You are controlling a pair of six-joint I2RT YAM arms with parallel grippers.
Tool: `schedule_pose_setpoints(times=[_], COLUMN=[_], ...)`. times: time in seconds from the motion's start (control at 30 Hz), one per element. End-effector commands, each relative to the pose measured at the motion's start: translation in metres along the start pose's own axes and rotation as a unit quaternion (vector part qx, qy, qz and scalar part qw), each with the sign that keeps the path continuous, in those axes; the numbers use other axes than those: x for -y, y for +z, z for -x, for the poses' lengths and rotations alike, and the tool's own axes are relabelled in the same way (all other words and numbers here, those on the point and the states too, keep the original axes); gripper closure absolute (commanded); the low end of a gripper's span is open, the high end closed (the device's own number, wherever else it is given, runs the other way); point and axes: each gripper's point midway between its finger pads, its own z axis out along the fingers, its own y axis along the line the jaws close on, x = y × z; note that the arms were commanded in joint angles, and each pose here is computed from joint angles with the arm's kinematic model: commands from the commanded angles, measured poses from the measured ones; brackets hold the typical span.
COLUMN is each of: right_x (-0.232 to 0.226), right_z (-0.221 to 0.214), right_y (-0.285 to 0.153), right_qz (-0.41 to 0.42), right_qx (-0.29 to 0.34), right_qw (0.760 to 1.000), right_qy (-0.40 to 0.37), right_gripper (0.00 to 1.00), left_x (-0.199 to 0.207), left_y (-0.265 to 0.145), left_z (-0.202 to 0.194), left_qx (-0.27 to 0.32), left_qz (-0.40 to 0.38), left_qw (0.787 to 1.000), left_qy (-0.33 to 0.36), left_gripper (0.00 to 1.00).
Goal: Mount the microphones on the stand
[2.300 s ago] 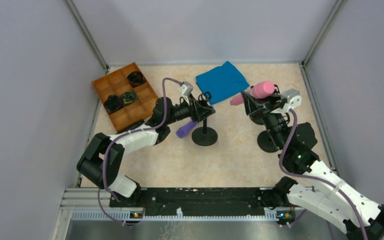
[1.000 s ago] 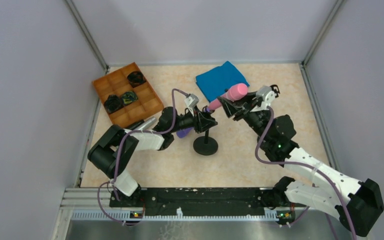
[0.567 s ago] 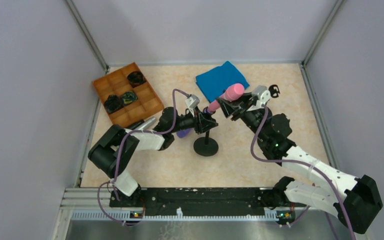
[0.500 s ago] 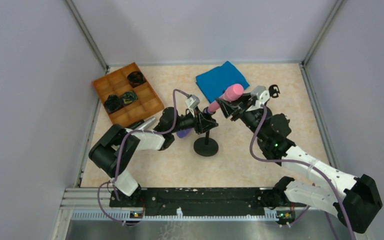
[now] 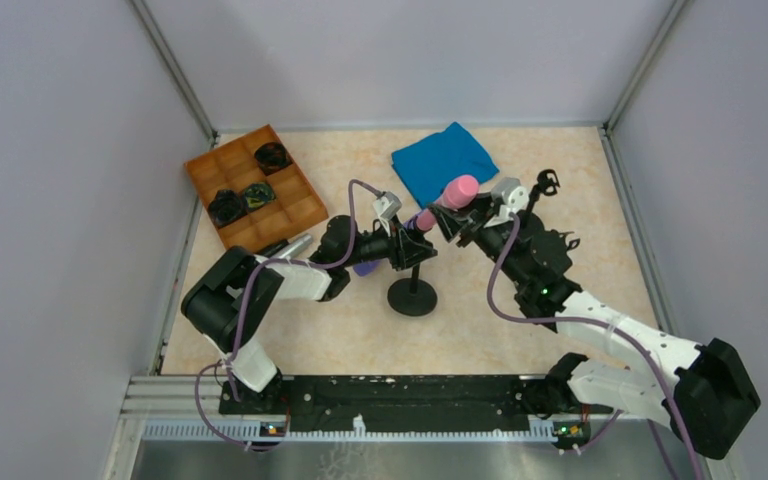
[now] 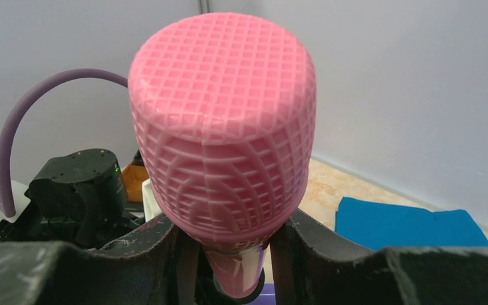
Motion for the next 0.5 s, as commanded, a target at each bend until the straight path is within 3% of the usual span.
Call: schedule_pose_setpoints(times=[0.0,0.47], right_x=[-0.003,-0.016], right_z=[-0.005,-0.056], right_y=[0.003,-0.001], right_qz=[0.013,0.027], right_qx=[-0.001,-0.072], right_qw=[1.0,0.996], right_qy=[-0.002,-0.051], right_gripper=[1.0,1.0], left_x=[0.019,0.022], left_y=[0.005,0.007], left_z=[0.03,0.026], left_qx=[0.047,0.037], left_qz=[-0.037,-0.039], left_qw=[0.997,0.997], left_qy=[0.047,0.056], left_gripper=[1.0,1.0])
